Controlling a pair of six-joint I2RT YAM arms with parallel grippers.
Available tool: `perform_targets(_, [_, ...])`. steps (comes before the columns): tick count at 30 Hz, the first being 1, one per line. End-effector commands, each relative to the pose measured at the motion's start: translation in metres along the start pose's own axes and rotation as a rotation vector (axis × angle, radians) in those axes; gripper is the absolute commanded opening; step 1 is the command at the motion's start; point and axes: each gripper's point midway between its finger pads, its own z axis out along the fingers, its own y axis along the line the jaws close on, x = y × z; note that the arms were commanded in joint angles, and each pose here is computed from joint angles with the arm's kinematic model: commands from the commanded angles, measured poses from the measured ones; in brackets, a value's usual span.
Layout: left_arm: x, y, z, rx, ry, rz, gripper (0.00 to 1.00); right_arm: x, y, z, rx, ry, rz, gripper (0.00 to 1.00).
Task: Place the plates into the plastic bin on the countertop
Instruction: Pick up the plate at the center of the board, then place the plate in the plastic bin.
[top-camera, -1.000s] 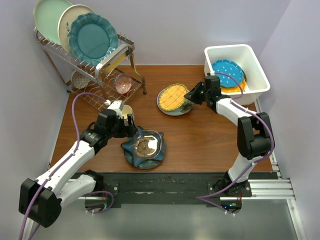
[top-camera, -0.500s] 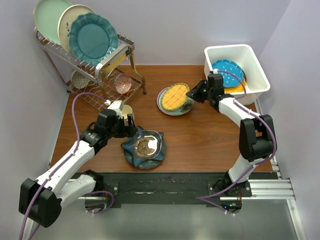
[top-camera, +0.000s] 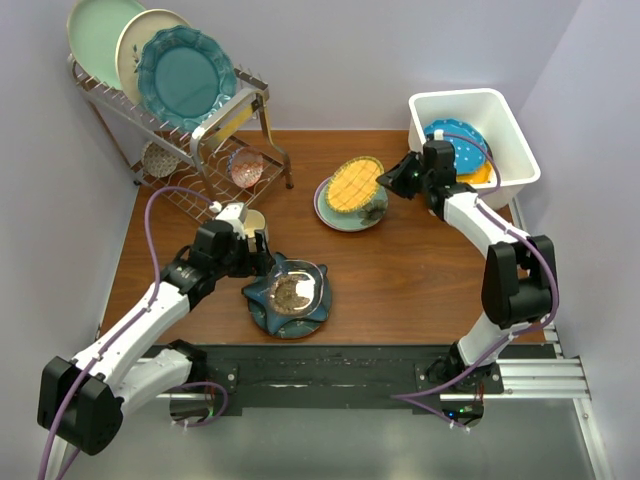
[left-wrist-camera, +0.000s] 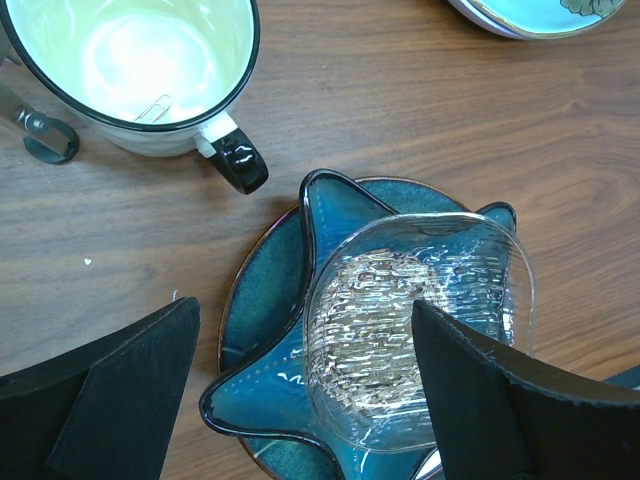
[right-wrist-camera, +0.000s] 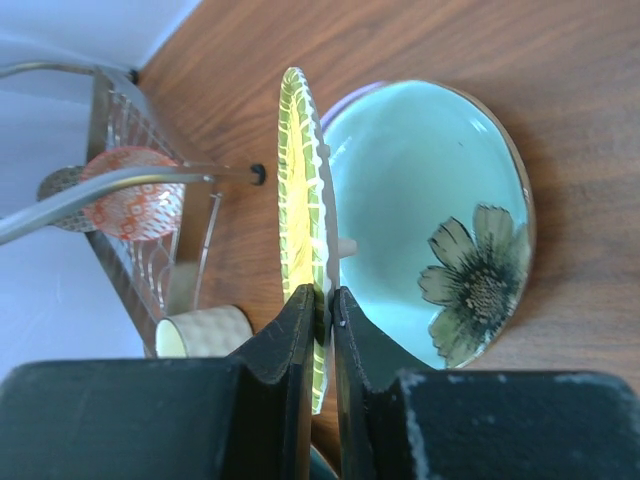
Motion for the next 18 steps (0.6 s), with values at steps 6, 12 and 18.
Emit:
perform_targets(6, [-0.011,-0.006,-0.001,0.029,-0.047,-0.012,0.92,-0.051,0.062,-0.027,-0.173,-0.107,-0.033,0.00])
perform_targets(12, [-0.011,-0.006,-0.001,0.030,-0.045,-0.011,0.92,-0.073,0.069,-0.030,-0.193,-0.146,-0.027,0.00])
perform_targets(18, [-0.011,-0.006,-0.001,0.027,-0.046,-0.012,0.92,-0.095,0.069,-0.035,-0.205,-0.186,0.001,0.00])
